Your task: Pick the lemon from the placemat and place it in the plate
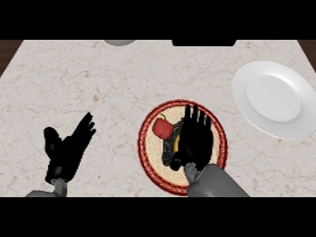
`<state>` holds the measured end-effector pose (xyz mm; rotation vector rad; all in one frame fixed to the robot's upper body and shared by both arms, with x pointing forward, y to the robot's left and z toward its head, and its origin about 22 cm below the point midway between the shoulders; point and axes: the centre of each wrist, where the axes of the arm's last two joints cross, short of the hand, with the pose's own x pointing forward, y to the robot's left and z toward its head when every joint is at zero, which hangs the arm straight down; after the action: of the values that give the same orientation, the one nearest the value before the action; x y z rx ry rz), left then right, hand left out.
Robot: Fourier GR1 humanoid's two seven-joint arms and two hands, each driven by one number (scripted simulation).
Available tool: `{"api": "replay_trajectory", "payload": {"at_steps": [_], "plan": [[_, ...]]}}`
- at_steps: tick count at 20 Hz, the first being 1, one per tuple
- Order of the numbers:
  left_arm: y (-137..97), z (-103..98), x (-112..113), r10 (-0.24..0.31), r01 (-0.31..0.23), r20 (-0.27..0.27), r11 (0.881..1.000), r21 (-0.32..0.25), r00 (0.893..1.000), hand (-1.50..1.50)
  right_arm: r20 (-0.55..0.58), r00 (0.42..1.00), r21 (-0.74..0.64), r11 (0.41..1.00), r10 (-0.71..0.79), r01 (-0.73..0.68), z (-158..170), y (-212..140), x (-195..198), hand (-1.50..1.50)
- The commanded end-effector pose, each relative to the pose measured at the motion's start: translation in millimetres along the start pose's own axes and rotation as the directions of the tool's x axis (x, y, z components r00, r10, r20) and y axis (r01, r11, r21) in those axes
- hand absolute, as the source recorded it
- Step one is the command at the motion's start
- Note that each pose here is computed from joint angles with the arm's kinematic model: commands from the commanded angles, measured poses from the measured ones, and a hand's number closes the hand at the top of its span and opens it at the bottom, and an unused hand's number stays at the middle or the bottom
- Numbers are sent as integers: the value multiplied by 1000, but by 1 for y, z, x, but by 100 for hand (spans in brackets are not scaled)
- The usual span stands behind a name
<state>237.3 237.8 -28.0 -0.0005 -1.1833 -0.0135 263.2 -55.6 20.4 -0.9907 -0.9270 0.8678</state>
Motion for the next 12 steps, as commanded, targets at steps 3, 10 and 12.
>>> {"api": "replay_trajectory", "payload": {"at_steps": [3,10,12], "plan": [[9,15,-12,17,-17,-20,1000,-3,1000,0,-110,994,28,1000,-6,9,-3,5,2,-150],[16,-4,-13,-8,8,-6,1000,10,1000,0,-43,992,41,992,120,-119,-17,32,5,150],[-5,5,-6,12,-12,2,1000,9,1000,0,-38,989,53,989,140,-138,-37,28,-5,150]]}}
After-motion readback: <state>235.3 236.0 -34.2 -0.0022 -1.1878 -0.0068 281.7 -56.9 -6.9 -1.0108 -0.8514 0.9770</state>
